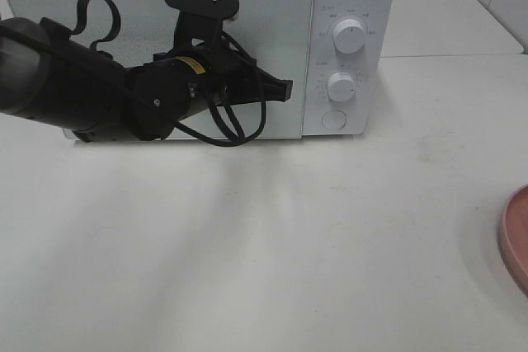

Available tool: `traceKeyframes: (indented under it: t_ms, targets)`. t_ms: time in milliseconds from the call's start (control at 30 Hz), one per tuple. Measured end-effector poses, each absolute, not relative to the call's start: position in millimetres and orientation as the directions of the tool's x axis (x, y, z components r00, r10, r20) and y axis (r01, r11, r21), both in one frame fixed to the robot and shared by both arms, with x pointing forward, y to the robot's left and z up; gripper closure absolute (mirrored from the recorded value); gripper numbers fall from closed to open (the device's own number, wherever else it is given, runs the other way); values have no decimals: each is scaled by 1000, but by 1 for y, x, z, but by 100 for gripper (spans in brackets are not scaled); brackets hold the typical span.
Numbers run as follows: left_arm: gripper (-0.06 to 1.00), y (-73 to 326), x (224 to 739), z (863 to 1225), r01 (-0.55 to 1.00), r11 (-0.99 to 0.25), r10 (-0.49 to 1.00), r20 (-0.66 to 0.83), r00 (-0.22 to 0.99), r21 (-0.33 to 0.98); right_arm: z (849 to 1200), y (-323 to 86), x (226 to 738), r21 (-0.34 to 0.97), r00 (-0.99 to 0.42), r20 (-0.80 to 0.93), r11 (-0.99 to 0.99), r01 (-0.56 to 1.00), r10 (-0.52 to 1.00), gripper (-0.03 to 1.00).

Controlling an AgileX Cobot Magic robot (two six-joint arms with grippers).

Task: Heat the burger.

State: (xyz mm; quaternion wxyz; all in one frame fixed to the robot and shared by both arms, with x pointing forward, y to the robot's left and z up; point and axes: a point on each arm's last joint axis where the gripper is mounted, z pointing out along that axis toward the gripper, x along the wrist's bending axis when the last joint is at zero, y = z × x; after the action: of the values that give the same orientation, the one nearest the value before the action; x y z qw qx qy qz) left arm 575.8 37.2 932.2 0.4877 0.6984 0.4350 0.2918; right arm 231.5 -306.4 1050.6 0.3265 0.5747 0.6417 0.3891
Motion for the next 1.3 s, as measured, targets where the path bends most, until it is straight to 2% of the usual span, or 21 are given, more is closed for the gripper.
traceKeyframes:
  t_ms: [333,600,667,700,733,767,800,833,867,900,933,1133,1200,1267,1300]
  targets:
    - [94,33,581,928,324,-149,893,-14,450,934,1051,-306,231,875,-126,28,37,484,992,22]
    - [94,54,573,951,402,-110,904,-77,421,909,1051,-306,231,875,-126,28,37,484,992,22]
    - [83,62,560,959,473,-128,893,-106,438,872,1051,-306,231,875,-126,28,37,484,992,22]
    - [83,62,560,959,473,-128,893,-106,438,872,1051,-306,231,875,-126,28,37,484,992,22]
    - [61,65,548,962,543,-167,874,-131,468,823,1051,-306,231,875,-126,28,37,484,992,22]
    - [47,66,538,962,607,-210,855,-158,495,766,1051,-306,231,875,-126,28,37,484,992,22]
    - [47,66,538,962,607,-210,855,-158,495,766,1051,-306,231,875,-126,28,37,484,992,22]
    - [20,66,534,964,628,-224,847,-170,504,745,1051,-306,231,875,-126,28,37,484,992,22]
    - [20,66,534,964,628,-224,847,-170,504,745,1051,-306,231,875,-126,28,37,484,992,22]
    - [4,67,525,966,673,-264,828,-195,525,691,1051,-306,231,875,-126,28,37,484,992,22]
    - [0,68,517,968,701,-299,812,-214,543,647,1051,-306,231,875,-126,28,37,484,992,22]
    - [-2,72,501,972,737,-406,769,-233,595,541,1051,-306,231,875,-126,28,37,484,992,22]
    - [-2,83,481,983,751,-513,726,-256,638,416,1051,-306,231,875,-126,28,37,484,992,22]
    - [-2,86,478,987,755,-524,722,-265,639,394,1051,-306,231,875,-126,28,37,484,992,22]
    - [-2,97,474,995,778,-528,728,-290,621,342,1051,-306,231,875,-126,28,37,484,992,22]
